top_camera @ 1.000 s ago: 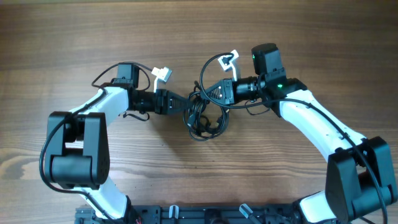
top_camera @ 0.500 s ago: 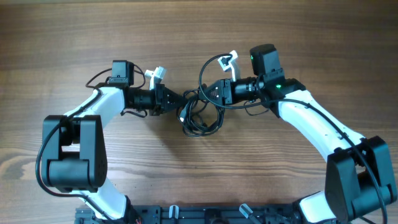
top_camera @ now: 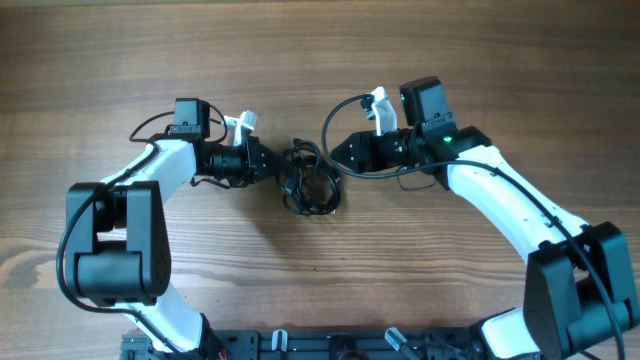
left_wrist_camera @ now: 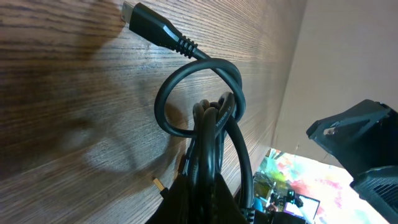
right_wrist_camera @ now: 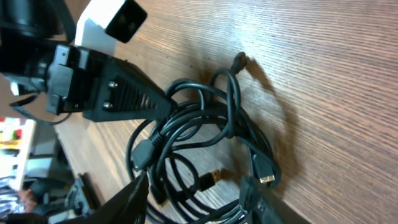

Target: Untangle cables

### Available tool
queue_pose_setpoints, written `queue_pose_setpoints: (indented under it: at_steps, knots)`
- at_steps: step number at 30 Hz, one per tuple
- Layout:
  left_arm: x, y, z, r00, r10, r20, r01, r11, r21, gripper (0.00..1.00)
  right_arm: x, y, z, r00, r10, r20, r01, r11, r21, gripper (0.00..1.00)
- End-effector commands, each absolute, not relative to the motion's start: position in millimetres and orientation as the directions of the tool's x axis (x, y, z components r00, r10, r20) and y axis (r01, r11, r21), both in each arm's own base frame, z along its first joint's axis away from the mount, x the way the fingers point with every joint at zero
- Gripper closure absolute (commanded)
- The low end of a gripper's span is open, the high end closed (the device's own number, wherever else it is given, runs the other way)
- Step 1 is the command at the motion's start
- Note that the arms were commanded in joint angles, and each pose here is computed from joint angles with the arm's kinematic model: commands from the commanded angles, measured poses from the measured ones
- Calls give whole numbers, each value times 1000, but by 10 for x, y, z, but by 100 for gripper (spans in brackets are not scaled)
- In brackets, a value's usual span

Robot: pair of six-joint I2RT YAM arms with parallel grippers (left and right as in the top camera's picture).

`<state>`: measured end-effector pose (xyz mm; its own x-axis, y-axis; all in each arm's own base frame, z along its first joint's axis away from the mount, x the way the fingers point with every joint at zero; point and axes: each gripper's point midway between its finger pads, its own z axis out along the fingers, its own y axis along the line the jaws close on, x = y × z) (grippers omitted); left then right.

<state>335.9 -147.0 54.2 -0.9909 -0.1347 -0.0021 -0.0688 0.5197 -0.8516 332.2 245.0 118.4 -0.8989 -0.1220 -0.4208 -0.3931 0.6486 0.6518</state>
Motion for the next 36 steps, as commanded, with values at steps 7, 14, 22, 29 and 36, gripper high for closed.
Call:
queue_pose_setpoints:
  at_steps: [7, 14, 22, 29, 36]
  knots:
    - [3316, -1515, 216, -995, -73, -64, -6, 703, -711, 96, 3600, 2505, 1153, -740, -228, -633, -458, 859, 227, 50]
    - [3265, -1496, 52, -996, -41, -76, 14, 793, -609, 96, 3574, 2656, 1153, -660, -336, -672, -560, 816, 143, 58]
    - [3260, -1574, 27, -995, -11, -96, 47, 808, -587, 96, 3390, 2958, 631, -635, -476, -608, -677, 723, 141, 63]
    - [3259, -1574, 27, -995, -12, -95, 46, 808, -588, 96, 3488, 2956, 396, -636, -488, -599, -664, 740, 102, 63]
    - [3258, -1576, 27, -996, -14, -93, 44, 808, -588, 96, 3622, 2818, 339, -637, -488, -597, -617, 787, 16, 62]
